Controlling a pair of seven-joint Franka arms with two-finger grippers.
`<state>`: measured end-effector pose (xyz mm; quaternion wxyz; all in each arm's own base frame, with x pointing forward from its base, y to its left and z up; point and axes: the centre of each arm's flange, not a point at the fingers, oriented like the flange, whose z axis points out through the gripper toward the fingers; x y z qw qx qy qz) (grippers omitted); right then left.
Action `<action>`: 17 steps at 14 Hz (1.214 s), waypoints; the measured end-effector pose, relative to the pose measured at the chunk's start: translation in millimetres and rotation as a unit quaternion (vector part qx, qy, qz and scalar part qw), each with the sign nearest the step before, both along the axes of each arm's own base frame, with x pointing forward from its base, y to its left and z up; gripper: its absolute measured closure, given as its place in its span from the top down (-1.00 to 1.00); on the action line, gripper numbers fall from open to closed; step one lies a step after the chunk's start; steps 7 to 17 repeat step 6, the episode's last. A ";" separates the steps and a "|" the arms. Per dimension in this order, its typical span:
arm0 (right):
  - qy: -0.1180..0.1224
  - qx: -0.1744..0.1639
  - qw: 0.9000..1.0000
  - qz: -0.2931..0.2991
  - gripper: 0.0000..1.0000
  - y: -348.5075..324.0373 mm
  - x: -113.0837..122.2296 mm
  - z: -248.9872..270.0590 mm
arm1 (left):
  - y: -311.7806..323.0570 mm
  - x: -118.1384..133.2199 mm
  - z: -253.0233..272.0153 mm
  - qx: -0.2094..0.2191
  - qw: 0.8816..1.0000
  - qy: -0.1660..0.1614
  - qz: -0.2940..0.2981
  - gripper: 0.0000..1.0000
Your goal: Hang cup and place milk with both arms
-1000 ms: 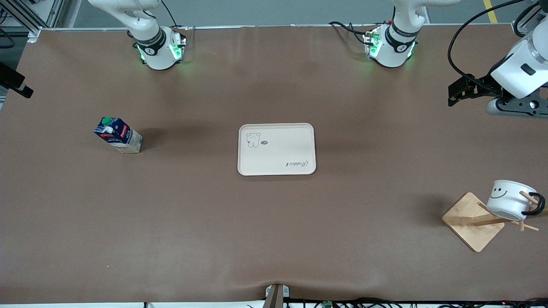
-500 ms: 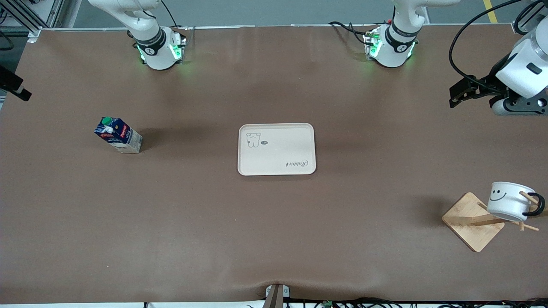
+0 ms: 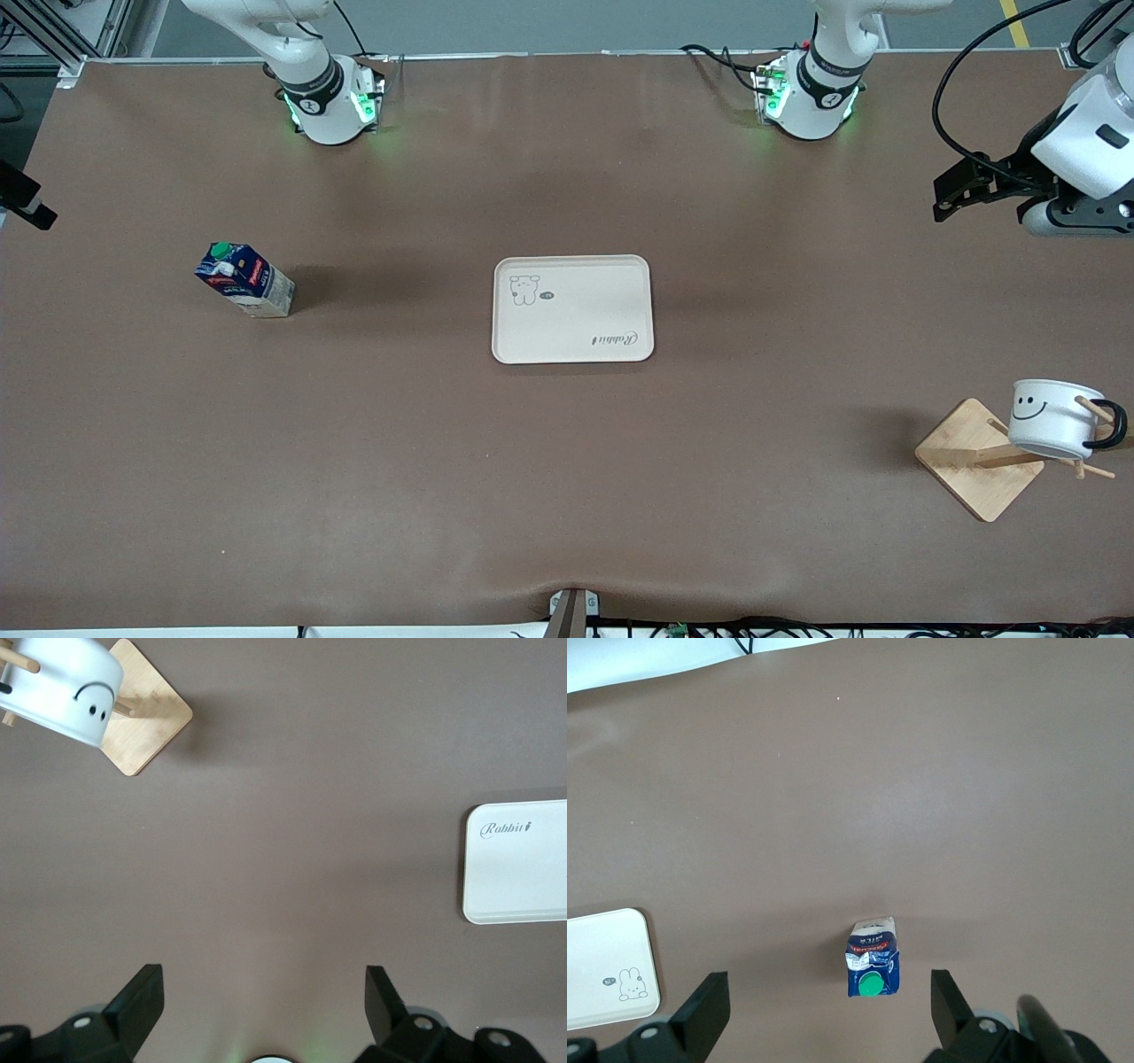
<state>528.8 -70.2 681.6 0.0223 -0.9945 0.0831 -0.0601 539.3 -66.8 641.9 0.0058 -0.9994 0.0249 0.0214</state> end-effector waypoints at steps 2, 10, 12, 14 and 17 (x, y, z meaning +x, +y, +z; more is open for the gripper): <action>0.000 0.000 1.000 0.000 1.00 -0.2 0.0 0.1 | 0.8 0.1 0.1 0.000 1.000 0.000 0.001 1.00; 0.000 0.000 1.000 0.000 1.00 -0.2 0.0 0.1 | 3.3 0.4 0.6 0.000 1.000 -0.001 0.003 1.00; 0.000 0.000 1.000 0.000 1.00 -0.2 0.0 0.1 | 3.3 0.4 0.6 0.000 1.000 -0.001 0.003 1.00; 0.000 0.000 1.000 0.000 1.00 -0.2 0.0 0.1 | 3.3 0.4 0.6 0.000 1.000 -0.001 0.003 1.00; 0.000 0.000 1.000 0.000 1.00 -0.2 0.0 0.1 | 3.3 0.4 0.6 0.000 1.000 -0.001 0.003 1.00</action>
